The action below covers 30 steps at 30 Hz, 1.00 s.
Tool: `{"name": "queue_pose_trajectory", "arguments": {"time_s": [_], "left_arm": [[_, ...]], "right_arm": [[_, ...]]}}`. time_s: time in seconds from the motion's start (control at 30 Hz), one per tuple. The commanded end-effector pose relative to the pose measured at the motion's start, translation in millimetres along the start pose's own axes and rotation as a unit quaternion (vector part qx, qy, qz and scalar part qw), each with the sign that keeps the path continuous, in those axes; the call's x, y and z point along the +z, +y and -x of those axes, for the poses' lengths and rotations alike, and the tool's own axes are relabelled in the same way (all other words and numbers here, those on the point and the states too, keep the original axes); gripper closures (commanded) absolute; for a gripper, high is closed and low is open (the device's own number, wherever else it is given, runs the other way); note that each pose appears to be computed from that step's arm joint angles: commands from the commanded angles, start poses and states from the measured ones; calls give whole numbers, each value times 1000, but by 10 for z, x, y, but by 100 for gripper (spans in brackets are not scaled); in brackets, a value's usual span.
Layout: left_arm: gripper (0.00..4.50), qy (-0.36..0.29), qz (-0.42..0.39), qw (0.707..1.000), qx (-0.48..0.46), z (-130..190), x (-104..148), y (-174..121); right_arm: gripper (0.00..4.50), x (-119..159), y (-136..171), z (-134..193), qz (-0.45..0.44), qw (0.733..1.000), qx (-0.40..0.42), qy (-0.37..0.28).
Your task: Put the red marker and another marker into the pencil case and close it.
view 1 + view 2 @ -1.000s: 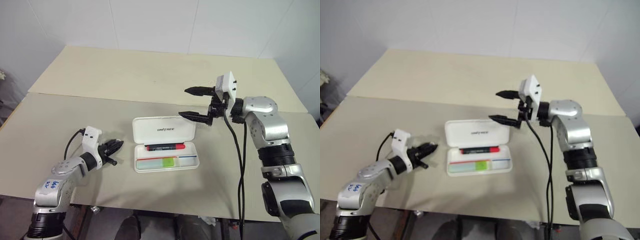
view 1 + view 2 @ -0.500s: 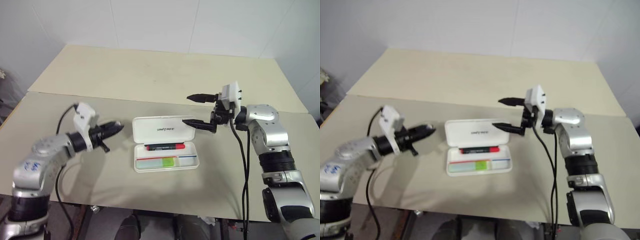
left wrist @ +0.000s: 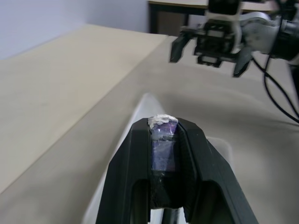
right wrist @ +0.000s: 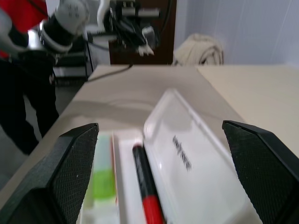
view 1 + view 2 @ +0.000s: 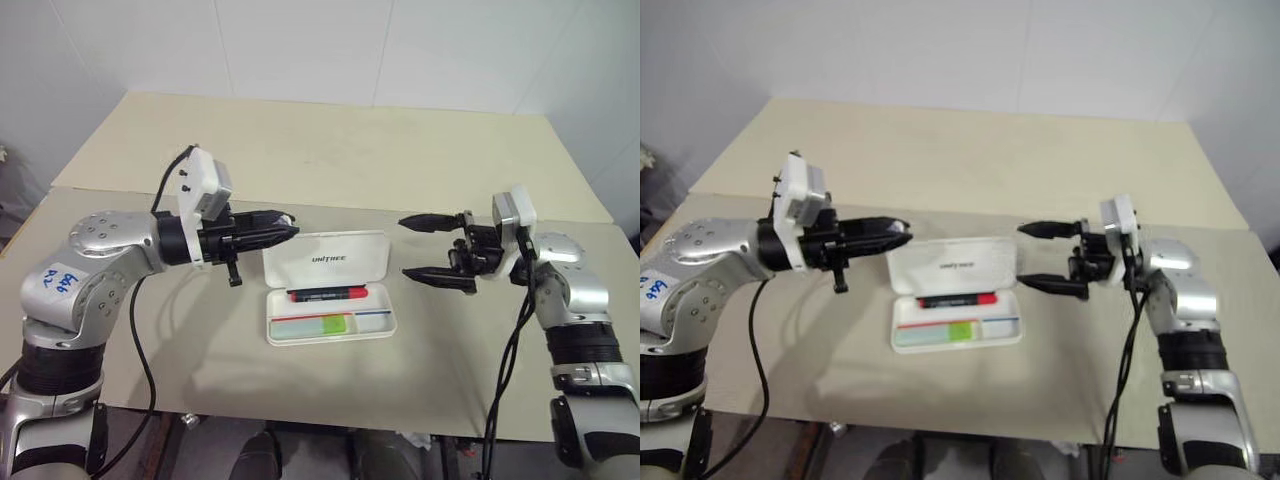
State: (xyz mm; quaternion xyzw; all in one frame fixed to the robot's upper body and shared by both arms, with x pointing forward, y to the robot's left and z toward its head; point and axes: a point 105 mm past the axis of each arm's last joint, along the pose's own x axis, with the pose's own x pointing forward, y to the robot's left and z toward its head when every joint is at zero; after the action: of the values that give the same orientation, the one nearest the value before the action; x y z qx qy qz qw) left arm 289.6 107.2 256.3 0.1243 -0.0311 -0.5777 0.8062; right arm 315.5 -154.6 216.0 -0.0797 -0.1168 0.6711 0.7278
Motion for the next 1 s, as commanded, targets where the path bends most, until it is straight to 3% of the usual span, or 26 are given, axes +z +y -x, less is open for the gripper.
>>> {"name": "queue_pose_trajectory", "arguments": {"time_s": [0.03, 0.43, 0.63, 1.0], "left_arm": [[410, -9, 5, 999, -50, -158, -9, -142], [410, 3, 54, 990, -127, -769, -397, -324], [410, 34, 53, 991, -115, -1042, -539, -270], [410, 55, 63, 984, -155, -1368, -693, -510]], "right_arm": [[0, 46, 82, 114, 1, 999, 32, -7], [0, -383, 176, 509, 23, 995, 2, 94], [0, -414, 166, 537, 23, 996, -12, 84], [0, -451, 195, 593, 24, 996, -24, 86]]}}
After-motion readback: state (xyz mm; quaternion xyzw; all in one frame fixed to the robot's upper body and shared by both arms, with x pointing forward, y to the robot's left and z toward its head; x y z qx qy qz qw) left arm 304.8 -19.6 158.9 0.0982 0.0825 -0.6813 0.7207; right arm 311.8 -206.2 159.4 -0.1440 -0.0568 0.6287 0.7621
